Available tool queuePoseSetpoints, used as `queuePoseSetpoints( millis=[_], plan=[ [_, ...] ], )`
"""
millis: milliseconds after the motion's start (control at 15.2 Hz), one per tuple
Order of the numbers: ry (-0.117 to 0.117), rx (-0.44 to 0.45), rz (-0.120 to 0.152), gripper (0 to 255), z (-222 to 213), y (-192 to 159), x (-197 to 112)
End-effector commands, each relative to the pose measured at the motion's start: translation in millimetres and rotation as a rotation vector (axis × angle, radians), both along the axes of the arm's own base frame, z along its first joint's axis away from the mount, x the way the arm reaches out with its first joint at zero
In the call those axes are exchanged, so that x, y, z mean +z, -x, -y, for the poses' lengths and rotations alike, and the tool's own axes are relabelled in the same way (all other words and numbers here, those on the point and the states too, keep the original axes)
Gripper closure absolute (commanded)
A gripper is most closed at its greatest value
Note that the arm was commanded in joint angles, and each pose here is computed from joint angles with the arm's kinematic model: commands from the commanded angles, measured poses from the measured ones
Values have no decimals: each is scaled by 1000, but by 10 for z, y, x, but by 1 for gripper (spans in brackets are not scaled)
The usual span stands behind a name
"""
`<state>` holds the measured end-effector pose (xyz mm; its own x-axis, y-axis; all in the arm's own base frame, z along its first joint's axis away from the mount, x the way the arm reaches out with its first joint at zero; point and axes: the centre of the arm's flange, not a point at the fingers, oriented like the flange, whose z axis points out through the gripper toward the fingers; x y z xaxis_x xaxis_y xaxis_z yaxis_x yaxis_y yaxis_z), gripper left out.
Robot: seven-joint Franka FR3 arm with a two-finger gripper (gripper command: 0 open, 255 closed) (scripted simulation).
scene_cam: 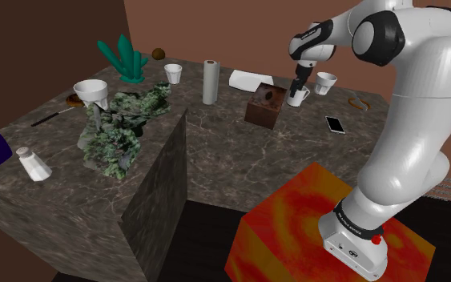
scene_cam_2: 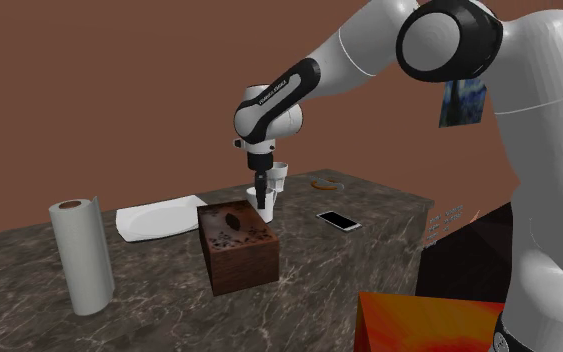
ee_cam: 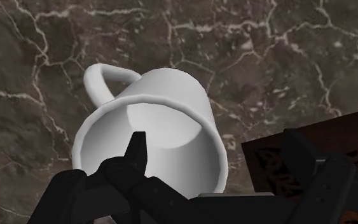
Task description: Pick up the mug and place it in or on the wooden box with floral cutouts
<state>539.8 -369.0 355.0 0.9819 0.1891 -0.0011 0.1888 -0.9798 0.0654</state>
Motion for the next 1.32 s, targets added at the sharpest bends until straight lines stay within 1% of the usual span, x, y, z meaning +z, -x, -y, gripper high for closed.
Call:
queuePoseSetpoints(
  millis=[0,462,528,1122,1254],
  plan=[
    [0,0,0,0,2,-3,-67],
    [0,0,0,0,2,-3,-67],
    [0,0,0,255,2,-3,-67],
    [0,0,0,255,3,-3,-67],
    [0,0,0,255,2,-2,38]
  ],
)
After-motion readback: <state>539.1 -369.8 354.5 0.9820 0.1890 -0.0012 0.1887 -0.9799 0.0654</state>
